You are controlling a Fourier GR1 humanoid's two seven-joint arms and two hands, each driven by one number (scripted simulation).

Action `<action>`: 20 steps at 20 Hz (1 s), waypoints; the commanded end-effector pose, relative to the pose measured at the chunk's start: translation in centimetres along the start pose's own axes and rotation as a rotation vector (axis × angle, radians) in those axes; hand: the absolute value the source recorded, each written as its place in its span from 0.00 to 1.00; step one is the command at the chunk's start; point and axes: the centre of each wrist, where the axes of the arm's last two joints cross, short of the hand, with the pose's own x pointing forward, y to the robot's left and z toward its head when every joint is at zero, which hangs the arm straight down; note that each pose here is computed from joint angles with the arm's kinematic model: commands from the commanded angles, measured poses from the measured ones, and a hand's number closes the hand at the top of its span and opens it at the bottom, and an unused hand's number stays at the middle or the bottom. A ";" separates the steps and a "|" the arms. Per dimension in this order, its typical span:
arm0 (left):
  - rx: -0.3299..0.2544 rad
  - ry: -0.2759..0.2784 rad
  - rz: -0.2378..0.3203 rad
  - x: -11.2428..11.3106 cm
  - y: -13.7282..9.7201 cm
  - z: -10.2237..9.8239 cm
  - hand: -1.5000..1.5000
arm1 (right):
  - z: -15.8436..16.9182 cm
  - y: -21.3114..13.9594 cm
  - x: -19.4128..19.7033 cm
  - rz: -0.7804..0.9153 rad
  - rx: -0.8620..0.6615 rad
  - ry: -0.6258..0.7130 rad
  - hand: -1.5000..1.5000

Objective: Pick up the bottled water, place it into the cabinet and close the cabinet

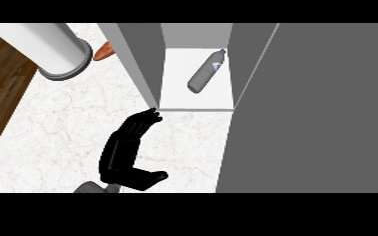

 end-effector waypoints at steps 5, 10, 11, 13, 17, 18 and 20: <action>0.048 -0.039 -0.073 5.1 5.3 4.9 0.00 | -0.1 6.4 2.8 -0.003 0.137 -0.039 1.00; 0.111 -0.033 -0.197 6.8 7.9 8.8 0.00 | -1.6 7.4 2.1 -0.055 0.210 -0.019 1.00; 0.091 -0.042 -0.216 8.2 8.4 8.9 0.00 | -1.9 7.8 1.9 -0.080 0.201 -0.016 1.00; 0.100 -0.056 -0.250 9.3 8.8 8.0 0.00 | -2.5 8.5 2.0 -0.078 0.236 -0.009 1.00; 0.061 -0.062 -0.231 10.7 8.7 9.3 0.00 | -3.7 10.1 2.1 -0.121 0.290 -0.051 1.00; 0.050 -0.077 -0.239 11.4 8.6 7.6 0.00 | -4.8 10.5 1.8 -0.126 0.325 -0.051 1.00; 0.032 -0.068 -0.222 12.0 9.2 8.5 0.00 | -5.9 11.1 1.9 -0.134 0.353 -0.064 1.00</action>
